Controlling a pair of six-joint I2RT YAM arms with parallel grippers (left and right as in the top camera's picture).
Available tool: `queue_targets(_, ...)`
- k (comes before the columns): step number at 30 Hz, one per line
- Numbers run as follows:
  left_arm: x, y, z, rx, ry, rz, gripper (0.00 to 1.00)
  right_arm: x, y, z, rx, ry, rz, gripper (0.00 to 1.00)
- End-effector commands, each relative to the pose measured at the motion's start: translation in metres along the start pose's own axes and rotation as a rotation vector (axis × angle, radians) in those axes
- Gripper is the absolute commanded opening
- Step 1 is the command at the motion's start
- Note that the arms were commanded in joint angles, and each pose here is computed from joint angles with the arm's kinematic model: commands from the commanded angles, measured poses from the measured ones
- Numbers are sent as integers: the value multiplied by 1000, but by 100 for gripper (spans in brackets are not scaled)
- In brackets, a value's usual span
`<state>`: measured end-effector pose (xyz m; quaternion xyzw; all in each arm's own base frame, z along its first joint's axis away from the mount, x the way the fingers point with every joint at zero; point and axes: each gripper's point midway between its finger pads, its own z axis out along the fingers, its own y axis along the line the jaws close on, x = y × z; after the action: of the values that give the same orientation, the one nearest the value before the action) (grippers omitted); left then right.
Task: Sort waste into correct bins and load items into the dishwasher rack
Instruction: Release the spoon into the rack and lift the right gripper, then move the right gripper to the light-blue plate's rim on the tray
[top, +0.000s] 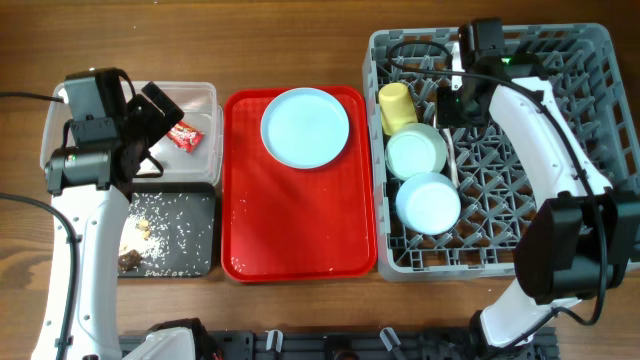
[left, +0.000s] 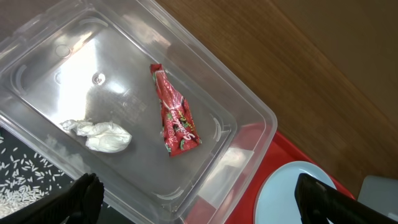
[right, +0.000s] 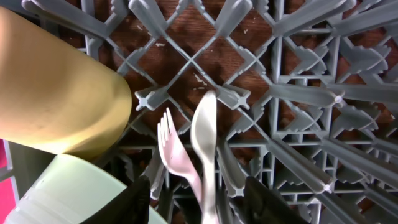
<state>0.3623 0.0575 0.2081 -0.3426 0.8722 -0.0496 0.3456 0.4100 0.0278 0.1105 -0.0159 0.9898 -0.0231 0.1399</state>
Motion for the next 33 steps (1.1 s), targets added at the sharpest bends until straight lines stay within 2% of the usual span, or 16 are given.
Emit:
queue_targets(1, -4, -2, -2, 6, -10, -12, 100, 2, 0, 6, -8, 15, 3, 50)
queue_targets(5, -4, -2, -2, 6, -10, -12, 100, -5, 17, -6, -110, 2, 4, 48)
queue_targets(9, -4, -2, -2, 6, -10, -12, 100, -37, 80, -59, -490, -79, 64, 41)
queue_targets(11, -4, -2, -2, 6, -10, -12, 100, -42, 107, -72, -578, -103, 26, 40)
queue_targets(15, -4, -2, -2, 6, -10, -12, 100, -36, 158, -67, -475, -144, -122, 30)
queue_targets(17, -4, -2, -2, 6, -10, -12, 100, -34, 182, -66, -394, -191, -199, 18)
queue_targets(20, -4, -2, -2, 6, -10, -12, 100, -29, 218, -65, -308, -254, -293, 14)
queue_targets(26, -4, -2, -2, 6, -10, -12, 100, -5, 299, -29, -318, -292, -569, 17)
queue_targets(31, -4, -2, -2, 6, -10, -12, 100, 20, 334, 19, -303, -270, -843, 37)
queue_targets(33, -4, -2, -2, 6, -10, -12, 100, 28, 341, 29, -302, -263, -927, 41)
